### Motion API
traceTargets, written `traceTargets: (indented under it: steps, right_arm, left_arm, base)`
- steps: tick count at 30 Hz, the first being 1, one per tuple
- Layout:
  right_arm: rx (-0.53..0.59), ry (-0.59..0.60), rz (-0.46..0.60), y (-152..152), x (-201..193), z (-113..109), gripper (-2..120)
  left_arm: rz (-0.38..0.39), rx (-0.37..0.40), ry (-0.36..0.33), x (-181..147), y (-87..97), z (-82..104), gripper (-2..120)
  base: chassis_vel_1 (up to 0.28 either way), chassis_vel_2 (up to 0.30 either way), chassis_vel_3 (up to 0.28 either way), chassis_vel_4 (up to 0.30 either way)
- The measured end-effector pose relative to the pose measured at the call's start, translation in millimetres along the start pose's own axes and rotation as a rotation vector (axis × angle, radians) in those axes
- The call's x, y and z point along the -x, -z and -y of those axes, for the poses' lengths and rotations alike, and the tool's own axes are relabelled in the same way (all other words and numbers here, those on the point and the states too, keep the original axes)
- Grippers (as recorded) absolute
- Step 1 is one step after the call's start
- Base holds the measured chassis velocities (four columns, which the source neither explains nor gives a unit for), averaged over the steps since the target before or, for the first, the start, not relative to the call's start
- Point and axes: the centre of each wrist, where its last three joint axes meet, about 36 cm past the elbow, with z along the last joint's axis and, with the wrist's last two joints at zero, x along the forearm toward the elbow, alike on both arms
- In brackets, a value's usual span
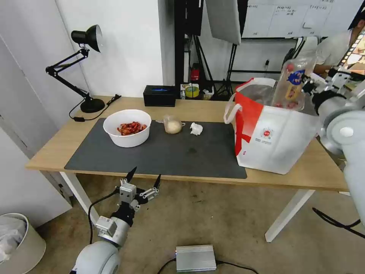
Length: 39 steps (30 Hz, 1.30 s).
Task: Pick up the trash from the table and place it into the takeout bag.
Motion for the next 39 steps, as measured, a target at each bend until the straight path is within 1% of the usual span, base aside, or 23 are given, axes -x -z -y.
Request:
traceTargets:
  steps: [9, 19, 25, 26, 27, 29, 30, 33, 34, 36, 37, 38, 39]
  right_arm:
    - [0.019, 0.001, -0.023, -8, 0, 2, 0]
    - [0.044, 0.0, -0.037, -6, -1, 1, 0]
    - [0.053, -0.005, -0.07, -3, -5, -3, 0]
    - [0.052, -0.009, -0.088, -3, -6, -5, 5]
    - [0.052, -0.009, -0.088, -3, -6, -5, 5]
    - [0.05, -0.013, -0.106, -3, -6, -8, 14]
    - [0.05, -0.013, -0.106, -3, -6, -8, 14]
    - [0.05, -0.026, -0.113, -4, -6, -12, 29]
    - [0.05, -0.026, -0.113, -4, -6, -12, 29]
    - [0.055, -0.024, -0.112, -3, -5, -13, 39]
    - [0.062, -0.015, -0.115, -3, -5, -13, 42]
    - [0.062, -0.015, -0.115, -3, -5, -13, 42]
    - [0.082, 0.012, -0.121, -2, -6, -14, 49]
  left_arm:
    - [0.0, -0.002, -0.002, 0, 1.0, 1.2, 100]
    - [0.002, 0.0, -0.004, 1, 0.8, 1.3, 100]
    - [0.002, 0.001, -0.006, 2, 0.9, 1.5, 100]
    - [0.001, 0.002, -0.008, 1, 0.8, 1.4, 100]
    - [0.001, 0.002, -0.008, 1, 0.8, 1.4, 100]
    - [-0.003, 0.005, -0.011, 1, 0.4, 1.8, 100]
    - [-0.003, 0.005, -0.011, 1, 0.4, 1.8, 100]
    - [-0.007, 0.007, -0.011, 0, -1.2, 3.1, 100]
    - [-0.007, 0.007, -0.011, 0, -1.2, 3.1, 100]
    - [-0.01, 0.008, -0.011, 0, -2.6, 3.8, 100]
    - [-0.01, 0.009, -0.011, 0, -2.6, 3.8, 100]
    - [-0.01, 0.009, -0.011, 0, -2.6, 3.8, 100]
    - [-0.009, 0.01, -0.01, 0, -2.3, 3.3, 100]
  base:
    - [0.0, 0.0, 0.0, 0.0]
    - [0.0, 0.0, 0.0, 0.0]
    - [0.0, 0.0, 0.0, 0.0]
    - [0.0, 0.0, 0.0, 0.0]
    - [0.0, 0.0, 0.0, 0.0]
    - [0.0, 0.0, 0.0, 0.0]
    - [0.0, 0.0, 0.0, 0.0]
    - [0.0, 0.0, 0.0, 0.0]
    - [0.0, 0.0, 0.0, 0.0]
    - [0.0, 0.0, 0.0, 0.0]
    - [0.0, 0.0, 0.0, 0.0]
    - [0.0, 0.0, 0.0, 0.0]
    - [0.0, 0.0, 0.0, 0.0]
